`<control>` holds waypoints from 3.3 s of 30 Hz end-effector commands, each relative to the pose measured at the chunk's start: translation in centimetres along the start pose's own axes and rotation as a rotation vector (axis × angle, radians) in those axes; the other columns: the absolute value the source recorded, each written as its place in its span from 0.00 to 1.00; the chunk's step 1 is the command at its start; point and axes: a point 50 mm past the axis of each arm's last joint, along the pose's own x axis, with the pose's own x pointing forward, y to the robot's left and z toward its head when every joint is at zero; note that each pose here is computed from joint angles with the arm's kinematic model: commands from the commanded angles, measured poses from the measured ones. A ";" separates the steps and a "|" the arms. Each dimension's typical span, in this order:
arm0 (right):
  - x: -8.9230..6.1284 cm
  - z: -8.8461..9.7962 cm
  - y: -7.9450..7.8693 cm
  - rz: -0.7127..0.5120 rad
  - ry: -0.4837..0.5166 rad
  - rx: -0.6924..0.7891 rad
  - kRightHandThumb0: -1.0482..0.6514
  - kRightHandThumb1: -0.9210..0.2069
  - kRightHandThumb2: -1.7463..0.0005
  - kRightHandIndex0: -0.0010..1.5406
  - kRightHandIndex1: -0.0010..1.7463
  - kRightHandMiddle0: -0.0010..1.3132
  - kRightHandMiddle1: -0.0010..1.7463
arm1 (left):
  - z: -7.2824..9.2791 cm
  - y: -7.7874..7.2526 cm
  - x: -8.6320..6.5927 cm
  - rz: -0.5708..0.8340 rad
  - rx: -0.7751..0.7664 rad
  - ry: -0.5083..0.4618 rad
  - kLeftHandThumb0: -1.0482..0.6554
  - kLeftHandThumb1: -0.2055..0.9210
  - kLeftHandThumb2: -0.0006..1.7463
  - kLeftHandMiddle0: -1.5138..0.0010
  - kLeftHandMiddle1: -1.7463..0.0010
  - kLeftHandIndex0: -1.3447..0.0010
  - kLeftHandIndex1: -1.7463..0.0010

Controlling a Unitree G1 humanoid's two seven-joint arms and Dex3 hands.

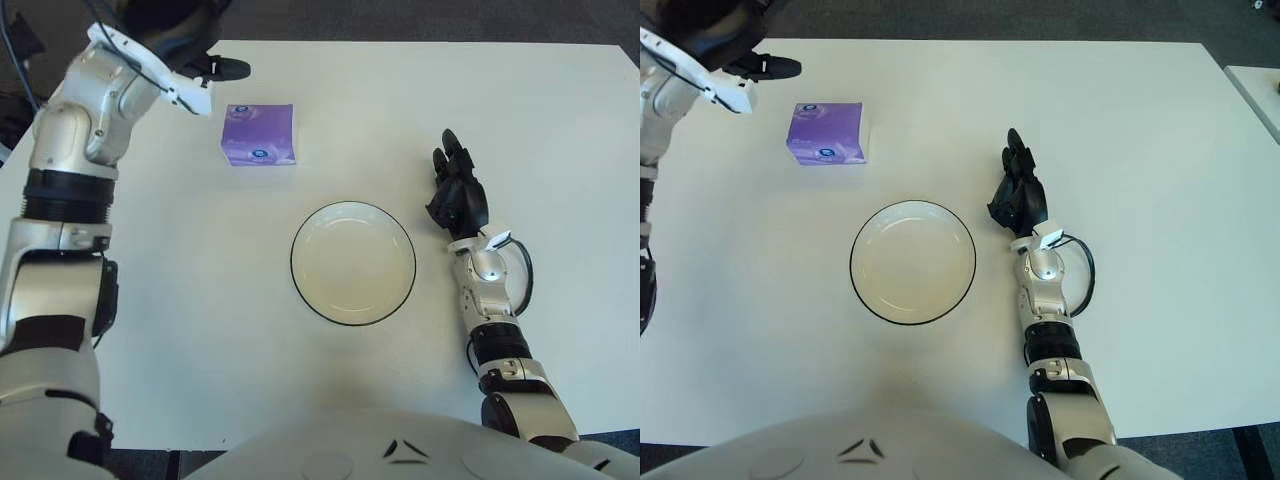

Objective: Put the tissue paper into the plate.

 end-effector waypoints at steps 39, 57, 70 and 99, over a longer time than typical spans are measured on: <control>-4.6 -5.5 -1.1 -0.041 0.284 0.017 0.12 0.00 0.41 0.00 0.00 0.00 0.07 | 3.8 -8.3 1.3 -0.297 -0.097 -0.233 0.00 1.00 0.44 1.00 1.00 1.00 0.97; -4.6 -5.6 -1.0 -0.048 0.284 0.009 0.12 0.00 0.41 0.01 0.00 0.00 0.07 | 5.1 -10.5 1.6 -0.359 -0.063 -0.242 0.00 1.00 0.43 1.00 1.00 1.00 0.96; -4.6 -5.6 -1.0 -0.052 0.286 0.005 0.12 0.00 0.41 0.00 0.00 0.00 0.07 | 5.2 -12.1 1.3 -0.457 -0.065 -0.182 0.00 1.00 0.43 1.00 1.00 1.00 0.95; -5.1 -5.7 -1.6 -0.043 0.290 0.024 0.12 0.00 0.40 0.00 0.00 0.00 0.06 | 3.9 -12.8 1.4 -0.552 -0.018 -0.025 0.00 1.00 0.47 1.00 1.00 1.00 1.00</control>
